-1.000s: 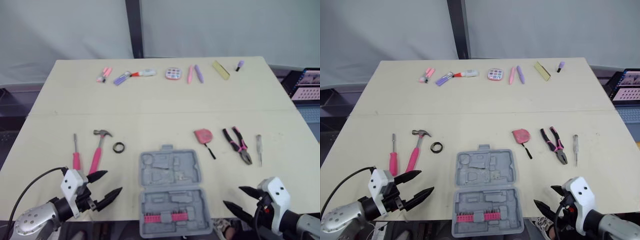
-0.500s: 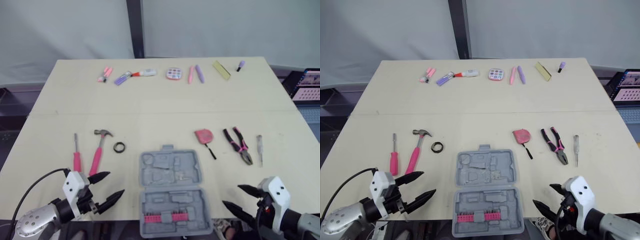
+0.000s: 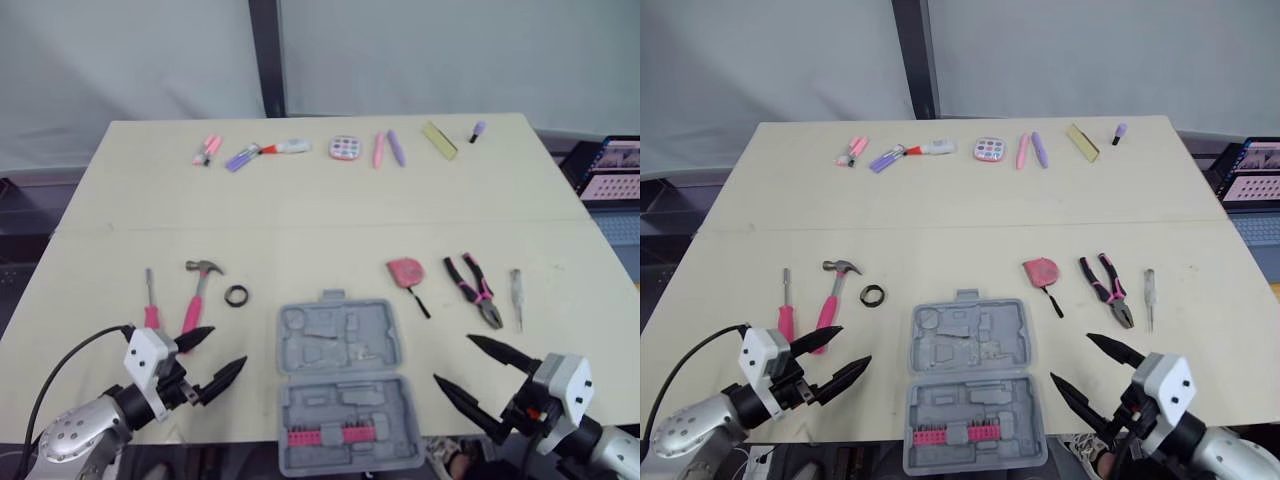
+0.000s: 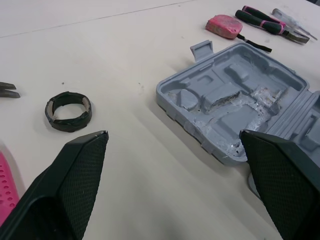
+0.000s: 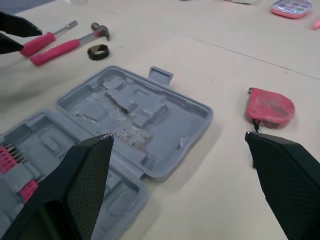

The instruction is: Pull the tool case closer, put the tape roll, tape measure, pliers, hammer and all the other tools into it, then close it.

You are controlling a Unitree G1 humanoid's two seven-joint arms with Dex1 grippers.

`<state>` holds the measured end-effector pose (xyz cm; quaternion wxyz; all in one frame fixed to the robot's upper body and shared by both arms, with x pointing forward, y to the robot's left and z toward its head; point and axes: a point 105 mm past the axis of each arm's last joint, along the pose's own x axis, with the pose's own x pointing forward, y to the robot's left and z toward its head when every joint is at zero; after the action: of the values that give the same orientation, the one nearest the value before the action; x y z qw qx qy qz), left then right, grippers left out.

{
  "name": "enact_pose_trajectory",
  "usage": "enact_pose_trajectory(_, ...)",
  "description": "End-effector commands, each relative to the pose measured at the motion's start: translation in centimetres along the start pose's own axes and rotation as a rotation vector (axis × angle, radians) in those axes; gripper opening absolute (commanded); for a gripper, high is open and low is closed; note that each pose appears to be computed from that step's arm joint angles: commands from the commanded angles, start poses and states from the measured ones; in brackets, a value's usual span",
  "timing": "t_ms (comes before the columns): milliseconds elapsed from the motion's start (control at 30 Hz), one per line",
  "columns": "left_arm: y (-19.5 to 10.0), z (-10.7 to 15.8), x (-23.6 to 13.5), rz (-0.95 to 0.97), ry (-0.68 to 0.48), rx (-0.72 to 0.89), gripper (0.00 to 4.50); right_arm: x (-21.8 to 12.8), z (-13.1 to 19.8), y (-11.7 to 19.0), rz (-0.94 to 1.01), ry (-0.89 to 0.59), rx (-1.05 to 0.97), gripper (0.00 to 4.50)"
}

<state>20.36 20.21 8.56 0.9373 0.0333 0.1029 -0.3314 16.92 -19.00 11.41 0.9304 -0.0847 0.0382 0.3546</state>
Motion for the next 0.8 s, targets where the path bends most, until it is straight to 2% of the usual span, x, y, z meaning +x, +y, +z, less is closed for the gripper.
enact_pose_trajectory(33, 0.6, 1.0, 0.5, -0.032, 0.046, 0.068, 4.5, 0.4, 0.7, 0.6, 0.059, -0.038, -0.04, 4.47)
enact_pose_trajectory(200, 2.7, 3.2, 1.4, -0.135, 0.26, 0.209, 4.5, 1.1, 0.1, 0.5, 0.095, -0.032, -0.038, 4.47)
enact_pose_trajectory(367, 3.6, 6.9, 2.3, -0.261, 0.374, 0.322, 4.5, 1.6, -0.3, 0.4, 0.121, -0.023, -0.04, 4.47)
enact_pose_trajectory(667, 4.9, 8.9, 3.7, -0.271, 0.672, 0.49, 4.5, 2.0, -0.2, 0.3, 0.128, -0.013, -0.047, 4.47)
enact_pose_trajectory(800, 3.8, 8.8, 4.4, -0.307, 0.766, 0.512, 4.5, 1.9, -0.1, -0.1, 0.131, -0.003, -0.051, 4.47)
